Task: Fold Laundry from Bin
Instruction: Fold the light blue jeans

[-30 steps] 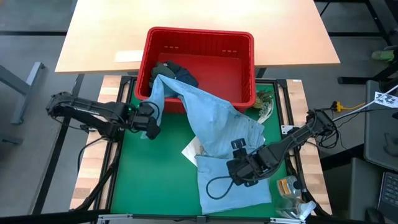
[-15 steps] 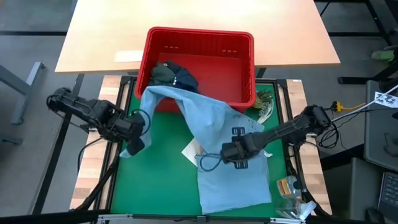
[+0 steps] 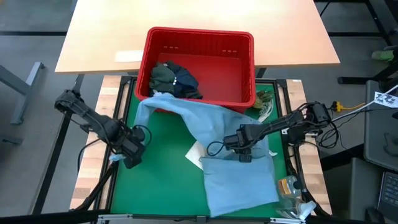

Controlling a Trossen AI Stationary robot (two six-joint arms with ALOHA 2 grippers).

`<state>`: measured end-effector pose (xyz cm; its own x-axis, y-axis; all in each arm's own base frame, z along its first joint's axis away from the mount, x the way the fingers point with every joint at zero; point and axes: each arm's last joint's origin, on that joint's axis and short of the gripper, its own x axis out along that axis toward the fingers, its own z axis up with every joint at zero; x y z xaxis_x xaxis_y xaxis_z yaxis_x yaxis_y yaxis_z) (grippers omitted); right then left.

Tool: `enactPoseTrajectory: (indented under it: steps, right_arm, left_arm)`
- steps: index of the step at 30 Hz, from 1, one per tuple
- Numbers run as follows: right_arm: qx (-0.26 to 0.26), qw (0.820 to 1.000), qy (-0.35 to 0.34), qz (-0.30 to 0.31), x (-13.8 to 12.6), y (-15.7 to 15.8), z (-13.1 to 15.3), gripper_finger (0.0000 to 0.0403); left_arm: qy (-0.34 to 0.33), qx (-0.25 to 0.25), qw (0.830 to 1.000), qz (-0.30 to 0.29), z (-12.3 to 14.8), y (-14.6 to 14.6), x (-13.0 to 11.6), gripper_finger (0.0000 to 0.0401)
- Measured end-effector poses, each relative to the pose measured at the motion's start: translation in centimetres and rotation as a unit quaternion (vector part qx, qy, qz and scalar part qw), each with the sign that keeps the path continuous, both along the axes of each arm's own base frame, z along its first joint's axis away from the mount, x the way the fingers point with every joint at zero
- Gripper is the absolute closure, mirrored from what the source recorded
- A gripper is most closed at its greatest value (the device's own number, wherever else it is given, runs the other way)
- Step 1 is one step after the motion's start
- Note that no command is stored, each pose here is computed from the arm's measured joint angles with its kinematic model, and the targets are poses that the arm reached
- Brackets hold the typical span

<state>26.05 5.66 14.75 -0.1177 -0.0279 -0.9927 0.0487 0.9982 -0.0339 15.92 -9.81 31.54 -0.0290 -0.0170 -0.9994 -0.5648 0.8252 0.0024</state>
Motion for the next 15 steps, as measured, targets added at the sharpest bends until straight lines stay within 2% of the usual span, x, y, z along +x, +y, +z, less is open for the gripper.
enactPoseTrajectory:
  steps: [8, 10, 15]
  right_arm:
    - [-0.004, 0.996, 0.081, -0.039, -1.6, -0.2, -0.2, 0.0242]
    - [-0.003, 0.995, 0.087, -0.039, -1.7, -0.2, -0.2, 0.0242]
    - [-0.002, 0.995, 0.087, -0.038, -1.7, -0.2, -0.2, 0.0242]
  left_arm:
    - [0.063, 0.02, 0.997, -0.029, -2.3, -2.4, 1.5, 0.0401]
    - [0.084, -0.002, 0.996, -0.043, -2.5, -2.9, 1.5, 0.0401]
    - [0.15, -0.112, 0.981, -0.047, -2.3, -3.6, 0.9, 0.0401]
